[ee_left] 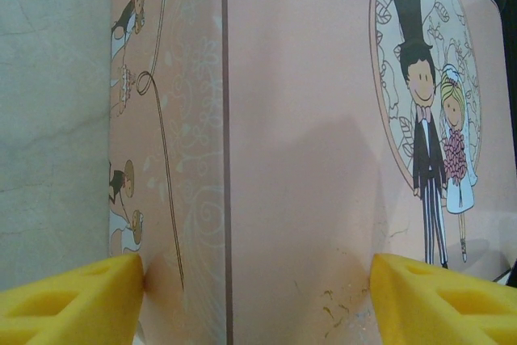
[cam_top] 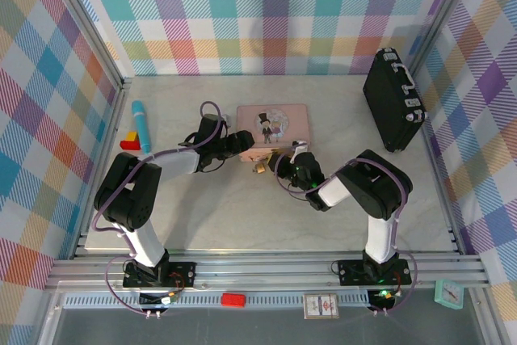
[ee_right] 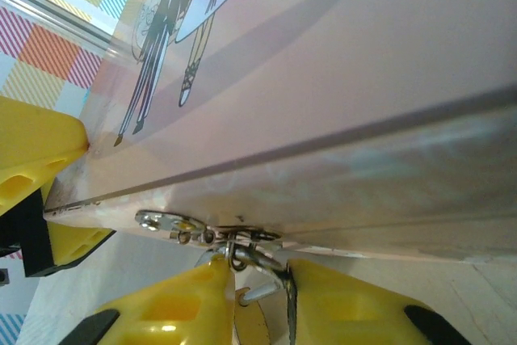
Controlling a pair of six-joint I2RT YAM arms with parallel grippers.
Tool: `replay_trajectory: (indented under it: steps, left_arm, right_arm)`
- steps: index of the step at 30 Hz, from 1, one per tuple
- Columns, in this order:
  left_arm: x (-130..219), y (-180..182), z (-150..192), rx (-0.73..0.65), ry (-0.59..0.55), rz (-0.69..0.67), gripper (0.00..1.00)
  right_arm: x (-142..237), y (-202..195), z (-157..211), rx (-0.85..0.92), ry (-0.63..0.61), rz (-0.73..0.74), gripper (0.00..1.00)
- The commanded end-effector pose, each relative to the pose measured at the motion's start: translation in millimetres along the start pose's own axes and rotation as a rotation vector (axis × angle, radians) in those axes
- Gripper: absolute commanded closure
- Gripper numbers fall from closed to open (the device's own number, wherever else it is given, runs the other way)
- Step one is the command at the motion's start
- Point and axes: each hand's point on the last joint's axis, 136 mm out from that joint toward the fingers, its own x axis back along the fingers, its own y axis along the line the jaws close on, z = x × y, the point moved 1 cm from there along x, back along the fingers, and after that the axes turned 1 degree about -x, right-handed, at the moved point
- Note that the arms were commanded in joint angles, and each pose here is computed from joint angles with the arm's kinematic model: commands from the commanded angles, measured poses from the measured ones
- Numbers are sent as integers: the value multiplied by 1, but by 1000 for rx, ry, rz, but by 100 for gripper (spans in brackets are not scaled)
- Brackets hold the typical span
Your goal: Unlock the padlock with the key
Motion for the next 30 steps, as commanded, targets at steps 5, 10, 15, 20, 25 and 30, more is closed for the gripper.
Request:
replay_trajectory:
  steps: [5,10,15,20,25,30]
  left_arm:
    - [9,-7,15,16,48,11,28]
    - [9,-6,16,25,48,9,29]
    - [9,-6,15,26,43,7,29]
    - [9,-2,14,30,41,-21,29]
    - [10,1,14,25,38,-44,30]
    - [12,-1,14,25,42,-37,30]
  right_arm:
    - [-5,-37,24,-60,65,139,74]
    - [-6,-45,23,-72,46,175,71]
    - [-8,-42,21,-60,31,176,72]
    - [8,-27,21,57,-52,101,68]
    - [6,-24,28,38,-34,56,66]
    - [-3,-14,21,46,-57,20,65]
